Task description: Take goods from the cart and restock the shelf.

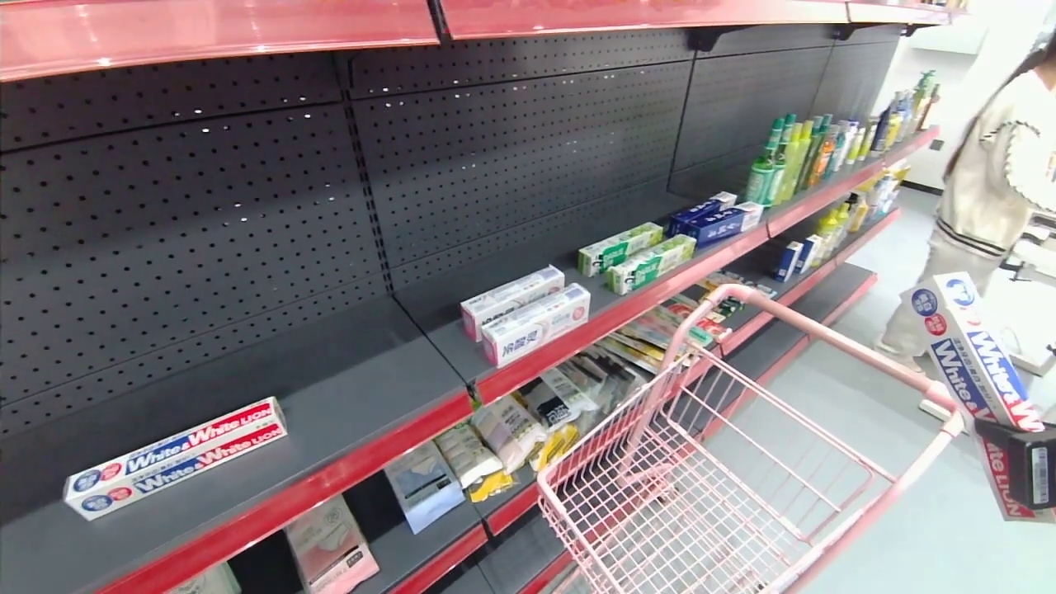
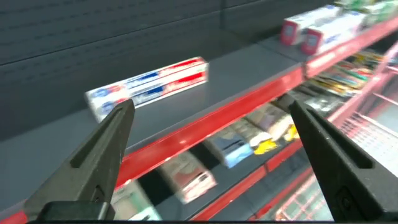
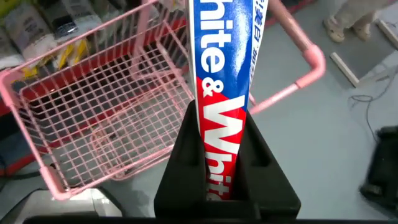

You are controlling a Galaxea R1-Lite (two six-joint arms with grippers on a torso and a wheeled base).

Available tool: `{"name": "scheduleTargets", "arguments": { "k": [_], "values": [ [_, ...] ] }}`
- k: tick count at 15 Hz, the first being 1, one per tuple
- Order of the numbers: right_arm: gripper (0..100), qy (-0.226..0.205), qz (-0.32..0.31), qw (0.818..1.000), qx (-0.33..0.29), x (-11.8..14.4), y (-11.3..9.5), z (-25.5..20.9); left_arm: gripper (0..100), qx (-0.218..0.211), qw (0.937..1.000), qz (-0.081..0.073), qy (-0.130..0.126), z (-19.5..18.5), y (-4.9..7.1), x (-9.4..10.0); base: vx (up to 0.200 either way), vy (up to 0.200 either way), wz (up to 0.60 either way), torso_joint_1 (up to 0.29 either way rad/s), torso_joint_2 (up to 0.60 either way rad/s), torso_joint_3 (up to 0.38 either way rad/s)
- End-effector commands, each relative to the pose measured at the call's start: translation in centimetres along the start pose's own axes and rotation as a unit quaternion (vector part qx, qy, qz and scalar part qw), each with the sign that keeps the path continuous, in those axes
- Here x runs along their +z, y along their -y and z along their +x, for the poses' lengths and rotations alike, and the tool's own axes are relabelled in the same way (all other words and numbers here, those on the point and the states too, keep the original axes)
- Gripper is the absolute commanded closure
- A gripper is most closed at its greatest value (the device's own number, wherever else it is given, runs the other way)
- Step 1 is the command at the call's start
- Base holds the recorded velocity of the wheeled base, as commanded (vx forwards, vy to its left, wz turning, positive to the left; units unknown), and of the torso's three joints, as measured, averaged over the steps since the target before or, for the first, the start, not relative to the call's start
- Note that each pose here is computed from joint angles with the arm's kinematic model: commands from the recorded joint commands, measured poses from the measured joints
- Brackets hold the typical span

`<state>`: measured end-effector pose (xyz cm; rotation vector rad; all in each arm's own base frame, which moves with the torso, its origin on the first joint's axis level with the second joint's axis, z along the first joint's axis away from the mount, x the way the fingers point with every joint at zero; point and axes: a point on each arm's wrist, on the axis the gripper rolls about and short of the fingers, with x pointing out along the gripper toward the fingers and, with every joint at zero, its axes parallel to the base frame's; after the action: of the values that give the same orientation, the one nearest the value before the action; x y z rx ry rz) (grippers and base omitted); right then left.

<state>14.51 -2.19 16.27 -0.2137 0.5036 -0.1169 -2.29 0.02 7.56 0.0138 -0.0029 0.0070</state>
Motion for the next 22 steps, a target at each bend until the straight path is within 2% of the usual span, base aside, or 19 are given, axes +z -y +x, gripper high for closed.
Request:
{"name": "scheduleTargets", "arguments": {
  "k": [1,10,15,16,17,18,19,20,22],
  "values": [
    [100,-0.008,-0.002,1.0,0.002,-0.4,-0.1,0.1,0,0.0,1.0,0.0,-0.001,0.0,0.0,0.0,0.0,0.0,0.6,0.007,0.0,0.007],
    [100,0.0,-0.001,1.0,-0.001,-0.7,-0.1,-0.6,0,0.0,1.0,0.0,-0.001,0.0,0.0,0.0,0.0,0.0,0.6,0.004,0.0,0.003],
    [100,0.019,0.004,1.0,-0.017,-1.1,0.0,-1.9,0,0.0,1.0,0.0,-0.001,0.0,0.0,0.0,0.0,0.0,0.0,0.0,0.0,0.0],
    [100,0.072,0.025,0.997,0.018,-2.8,-0.6,-4.6,0,-0.007,0.9998,0.0,-0.021,0.3,0.0,0.1,0.0,0.0,0.0,0.0,0.0,0.0],
    [100,0.098,0.044,0.993,0.052,-3.3,-0.9,-5.6,0,-0.016,0.9993,0.002,-0.033,0.5,0.0,0.1,0.0,0.0,0.0,0.0,0.0,0.0],
    [100,0.112,0.046,0.991,0.065,-3.7,-1.0,-6.1,0,-0.021,0.9991,0.006,-0.036,0.6,-0.1,0.2,0.0,0.0,0.0,0.0,0.0,0.0],
    [100,0.138,0.038,0.987,0.072,-4.7,-1.4,-7.2,0,-0.027,0.9986,0.021,-0.041,0.6,0.0,0.2,0.0,0.0,0.0,0.0,0.0,0.0],
    [100,0.162,0.031,0.983,0.083,-5.1,-1.6,-8.1,0,-0.026,0.9986,0.018,-0.042,0.7,0.0,0.2,0.0,0.0,0.0,0.0,0.0,0.0],
    [100,0.186,0.029,0.979,0.078,-5.0,-1.5,-8.8,0,-0.031,0.9981,0.023,-0.049,0.8,0.0,0.3,0.0,0.0,0.0,0.0,0.0,0.0]
  ]
}}
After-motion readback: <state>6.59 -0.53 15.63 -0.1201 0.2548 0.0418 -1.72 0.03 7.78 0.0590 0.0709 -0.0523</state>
